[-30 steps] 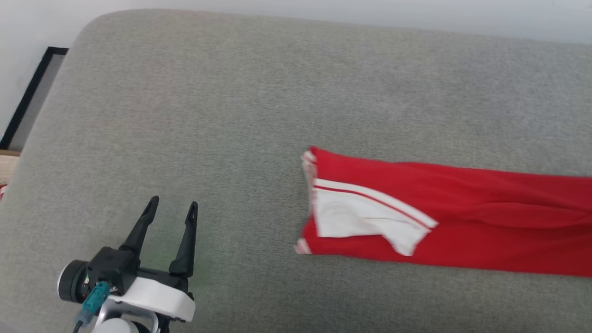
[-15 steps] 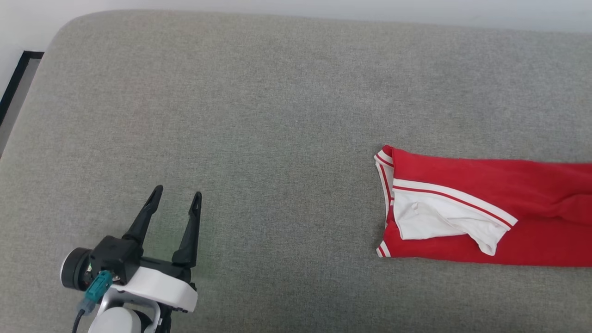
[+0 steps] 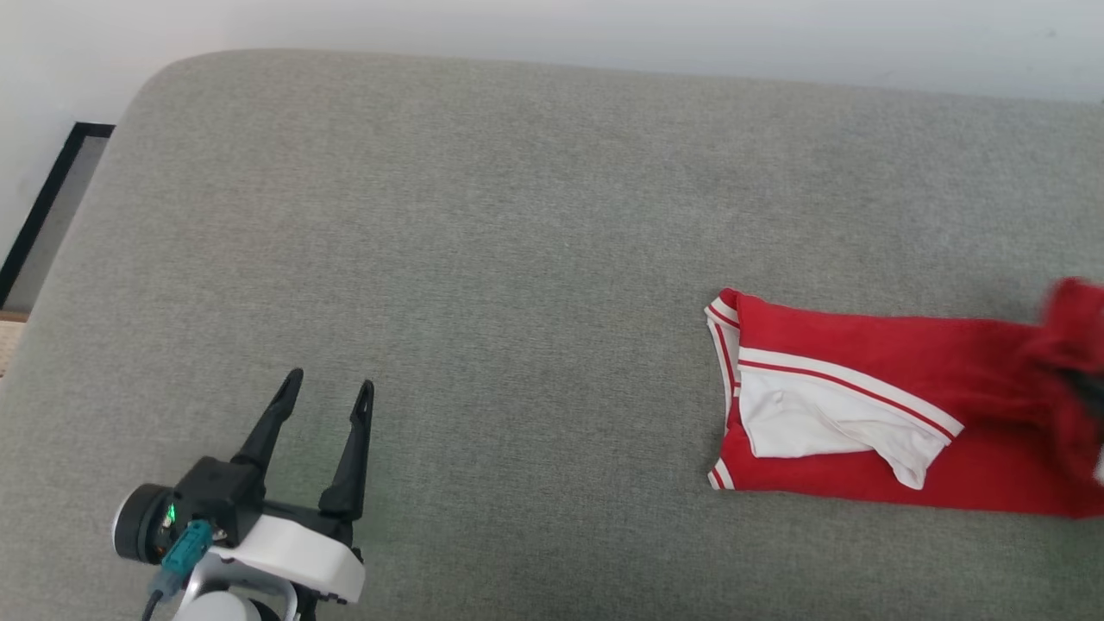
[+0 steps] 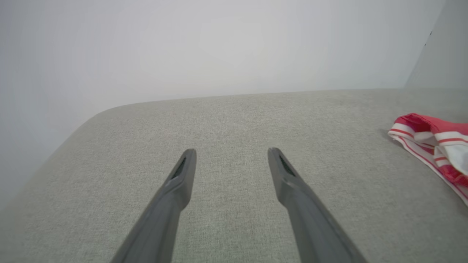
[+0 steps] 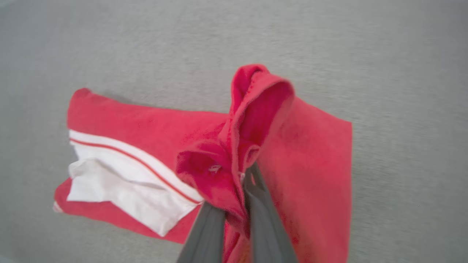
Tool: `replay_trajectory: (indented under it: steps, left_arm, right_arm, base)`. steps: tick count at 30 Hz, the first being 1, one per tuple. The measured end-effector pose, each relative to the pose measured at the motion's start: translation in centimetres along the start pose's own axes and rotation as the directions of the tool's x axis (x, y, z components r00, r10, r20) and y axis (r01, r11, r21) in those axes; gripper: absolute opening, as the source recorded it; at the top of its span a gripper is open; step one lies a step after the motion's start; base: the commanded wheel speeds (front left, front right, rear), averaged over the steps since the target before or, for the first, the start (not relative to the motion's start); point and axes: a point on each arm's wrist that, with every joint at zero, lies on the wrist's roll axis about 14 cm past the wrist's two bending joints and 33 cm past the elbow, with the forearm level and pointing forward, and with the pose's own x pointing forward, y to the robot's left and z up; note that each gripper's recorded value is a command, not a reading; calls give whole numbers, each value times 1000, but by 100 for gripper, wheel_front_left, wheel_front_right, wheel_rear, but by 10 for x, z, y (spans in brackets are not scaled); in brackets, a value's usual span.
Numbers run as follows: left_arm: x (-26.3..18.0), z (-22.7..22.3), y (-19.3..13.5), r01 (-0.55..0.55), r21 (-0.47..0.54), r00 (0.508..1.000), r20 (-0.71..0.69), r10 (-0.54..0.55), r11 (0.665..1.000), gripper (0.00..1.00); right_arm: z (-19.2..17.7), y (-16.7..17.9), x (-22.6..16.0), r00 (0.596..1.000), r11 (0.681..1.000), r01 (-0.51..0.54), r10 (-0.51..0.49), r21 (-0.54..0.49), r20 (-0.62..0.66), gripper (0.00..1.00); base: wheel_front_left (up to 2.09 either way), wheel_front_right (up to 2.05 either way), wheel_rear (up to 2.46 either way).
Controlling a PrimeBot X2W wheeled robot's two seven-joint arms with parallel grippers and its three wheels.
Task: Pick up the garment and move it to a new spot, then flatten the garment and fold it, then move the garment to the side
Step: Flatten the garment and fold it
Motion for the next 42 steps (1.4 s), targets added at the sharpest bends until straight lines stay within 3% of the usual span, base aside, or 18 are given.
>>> replay_trajectory:
  steps: [8,14,18,35,36,37,38,39,42]
  left_arm:
    - [-11,1,1,-24,-18,1000,3,24,1000,100]
    - [-18,2,7,-58,-37,998,7,59,998,100]
    - [-23,1,9,-74,-48,997,5,74,996,100]
    - [-25,5,8,-77,-74,997,20,79,994,100]
    - [-25,5,7,-74,-74,997,20,76,994,100]
    - [-25,4,7,-72,-74,997,19,74,995,100]
    - [-25,4,7,-71,-74,997,17,72,995,100]
    - [-25,3,6,-68,-75,997,15,70,995,100]
    - [-25,6,6,-69,-97,997,28,72,993,100]
  right_arm:
    - [-12,107,15,964,956,-263,256,-130,-69,0]
    - [-29,153,29,925,912,-372,348,-171,-154,0]
    - [-36,158,39,923,902,-375,341,-213,-181,0]
    - [-51,163,58,928,909,-367,341,-197,-153,0]
    - [-50,164,58,928,909,-367,343,-195,-146,7]
    - [-49,165,57,928,910,-368,347,-193,-135,37]
    - [-48,165,56,929,910,-368,350,-191,-123,76]
    - [-46,166,55,929,910,-369,355,-188,-106,100]
    - [-32,171,48,925,906,-379,379,-187,-33,100]
  base:
    - [0,0,0]
    - [0,0,0]
    - [0,0,0]
    - [0,0,0]
    - [0,0,0]
    - [0,0,0]
    - [0,0,0]
    - [0,0,0]
    - [0,0,0]
